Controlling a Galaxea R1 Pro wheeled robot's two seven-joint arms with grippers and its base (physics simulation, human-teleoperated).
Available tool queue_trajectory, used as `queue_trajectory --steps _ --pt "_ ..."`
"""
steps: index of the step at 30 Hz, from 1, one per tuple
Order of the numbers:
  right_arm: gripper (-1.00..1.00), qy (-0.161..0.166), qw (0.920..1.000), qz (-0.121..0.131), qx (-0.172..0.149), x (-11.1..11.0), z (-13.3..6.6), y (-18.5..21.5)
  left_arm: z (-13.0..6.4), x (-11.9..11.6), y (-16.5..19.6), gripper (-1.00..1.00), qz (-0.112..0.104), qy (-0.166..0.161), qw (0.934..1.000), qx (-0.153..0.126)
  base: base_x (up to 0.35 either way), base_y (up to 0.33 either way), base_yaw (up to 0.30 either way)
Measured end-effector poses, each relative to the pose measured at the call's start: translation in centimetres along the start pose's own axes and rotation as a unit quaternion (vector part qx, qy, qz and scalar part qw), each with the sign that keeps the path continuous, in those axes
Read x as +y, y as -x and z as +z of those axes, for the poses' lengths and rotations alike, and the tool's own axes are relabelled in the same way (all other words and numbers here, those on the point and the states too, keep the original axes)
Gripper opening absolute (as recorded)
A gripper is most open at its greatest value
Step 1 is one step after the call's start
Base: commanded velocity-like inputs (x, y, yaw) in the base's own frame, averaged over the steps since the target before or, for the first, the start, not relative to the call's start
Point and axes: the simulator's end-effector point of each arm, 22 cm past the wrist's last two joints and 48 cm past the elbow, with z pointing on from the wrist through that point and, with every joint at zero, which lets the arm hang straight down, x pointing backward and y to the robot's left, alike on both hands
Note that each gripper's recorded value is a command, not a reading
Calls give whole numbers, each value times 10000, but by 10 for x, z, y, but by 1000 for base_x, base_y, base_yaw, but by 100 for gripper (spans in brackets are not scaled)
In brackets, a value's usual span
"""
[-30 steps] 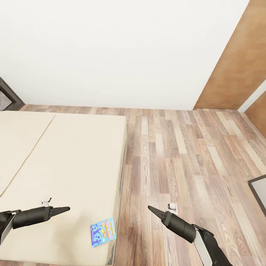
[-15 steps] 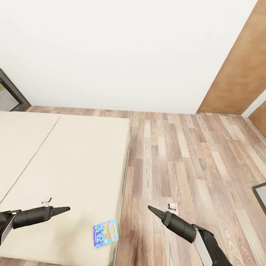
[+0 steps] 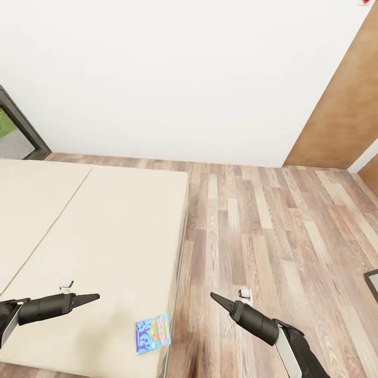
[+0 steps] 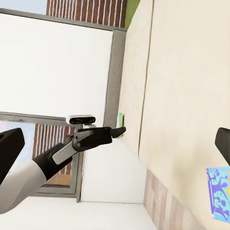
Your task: Put all the toys in the child's room - the three board games (two on the bed and one on the table), the two jigsaw puzzles on the table, and the tennis ball on the table - inside the toy box on the table in the child's room.
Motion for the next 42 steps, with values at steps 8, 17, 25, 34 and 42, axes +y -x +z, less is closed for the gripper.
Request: queue_trajectory --steps 8,17,25,34,42 --pt "100 31 10000 -56 -9 5 1 2 -2 -4 4 100 57 -11 10000 -30 0 0 69" --pt "100 66 9999 -120 -19 11 1 5 -3 -10 8 100 120 -31 9999 -66 0 0 69" --pt "100 98 9998 -177 -28 16 2 8 -4 -14 11 100 176 -43 9998 -95 0 0 69" --pt "100 133 9996 -241 -39 23 2 10 -6 -20 15 100 243 -61 9996 -131 0 0 69" --pt "100 165 9994 -297 -48 28 2 12 -7 -25 19 100 296 -74 9994 -160 0 0 69"
